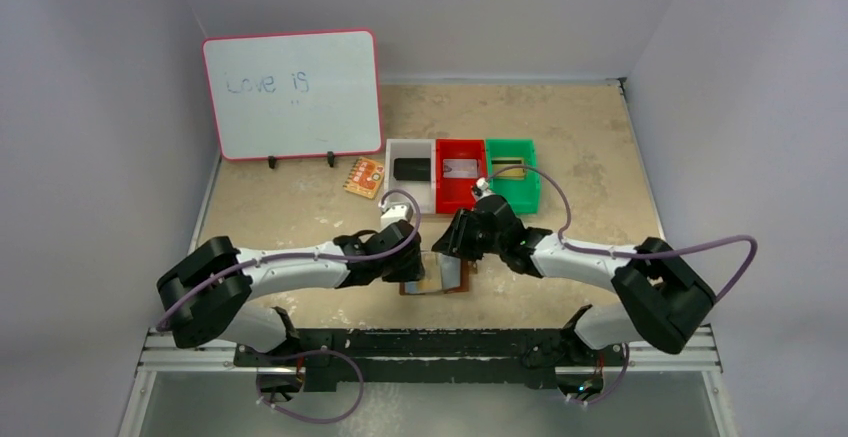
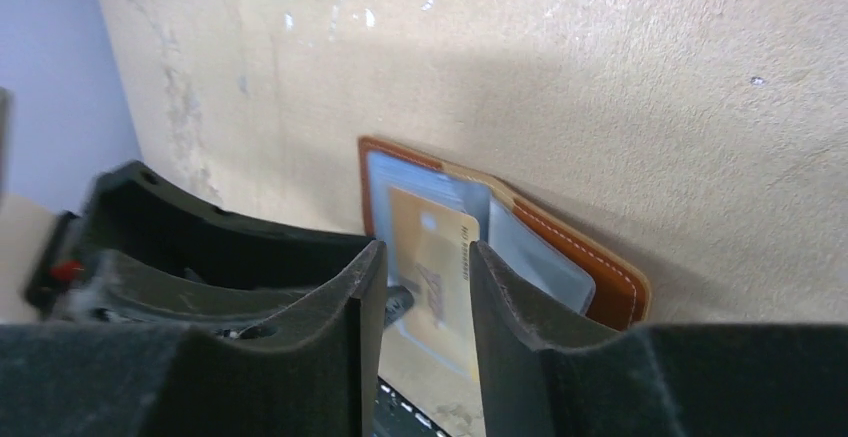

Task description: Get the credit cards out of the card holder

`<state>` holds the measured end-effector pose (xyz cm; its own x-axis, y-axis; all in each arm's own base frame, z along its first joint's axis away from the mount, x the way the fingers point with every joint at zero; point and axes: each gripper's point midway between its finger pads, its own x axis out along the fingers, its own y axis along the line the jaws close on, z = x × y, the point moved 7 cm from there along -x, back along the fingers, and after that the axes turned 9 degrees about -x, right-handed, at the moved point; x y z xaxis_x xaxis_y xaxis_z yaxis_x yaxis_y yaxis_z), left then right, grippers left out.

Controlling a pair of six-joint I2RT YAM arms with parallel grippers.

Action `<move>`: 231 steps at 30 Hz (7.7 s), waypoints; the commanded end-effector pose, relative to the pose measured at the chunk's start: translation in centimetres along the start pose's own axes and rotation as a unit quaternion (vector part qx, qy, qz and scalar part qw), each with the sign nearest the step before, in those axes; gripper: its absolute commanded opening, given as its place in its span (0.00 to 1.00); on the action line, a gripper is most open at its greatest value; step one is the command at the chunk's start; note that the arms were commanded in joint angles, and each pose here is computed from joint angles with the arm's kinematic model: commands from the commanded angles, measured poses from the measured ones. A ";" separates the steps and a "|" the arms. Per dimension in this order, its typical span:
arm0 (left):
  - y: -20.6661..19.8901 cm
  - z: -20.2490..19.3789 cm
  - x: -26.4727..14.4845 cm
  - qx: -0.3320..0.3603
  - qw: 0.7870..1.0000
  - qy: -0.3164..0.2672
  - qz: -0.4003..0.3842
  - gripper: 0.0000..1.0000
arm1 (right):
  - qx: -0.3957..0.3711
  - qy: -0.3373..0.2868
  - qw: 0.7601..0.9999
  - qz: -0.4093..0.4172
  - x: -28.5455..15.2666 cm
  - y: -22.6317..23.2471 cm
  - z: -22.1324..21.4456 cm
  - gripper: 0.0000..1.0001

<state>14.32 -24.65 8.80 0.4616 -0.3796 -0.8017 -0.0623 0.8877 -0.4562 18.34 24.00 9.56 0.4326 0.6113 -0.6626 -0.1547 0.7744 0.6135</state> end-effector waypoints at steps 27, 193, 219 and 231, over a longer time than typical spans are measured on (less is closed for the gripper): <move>-1.7 6.8 -7.9 -0.113 0.956 -0.269 -0.007 0.92 | -0.037 -0.007 0.995 0.087 -2.9 -0.7 -2.5 0.45; 0.2 -2.5 2.4 0.052 0.997 0.027 0.059 0.13 | 0.109 0.020 0.989 0.094 -1.1 -4.3 -3.5 0.22; 1.8 -2.4 3.2 0.068 0.989 0.015 0.128 0.00 | 0.120 0.009 0.988 0.099 -1.8 -4.7 -3.2 0.17; 2.2 -2.3 3.1 0.069 0.988 0.010 0.139 0.00 | 0.123 -0.002 0.987 0.101 -2.2 -5.0 -3.0 0.00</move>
<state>15.09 -28.81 8.32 0.4956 -0.3475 -0.7960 -0.0209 0.9114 -0.4109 15.21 19.35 6.43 0.4028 0.7400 -0.5386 0.0014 0.5879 0.8089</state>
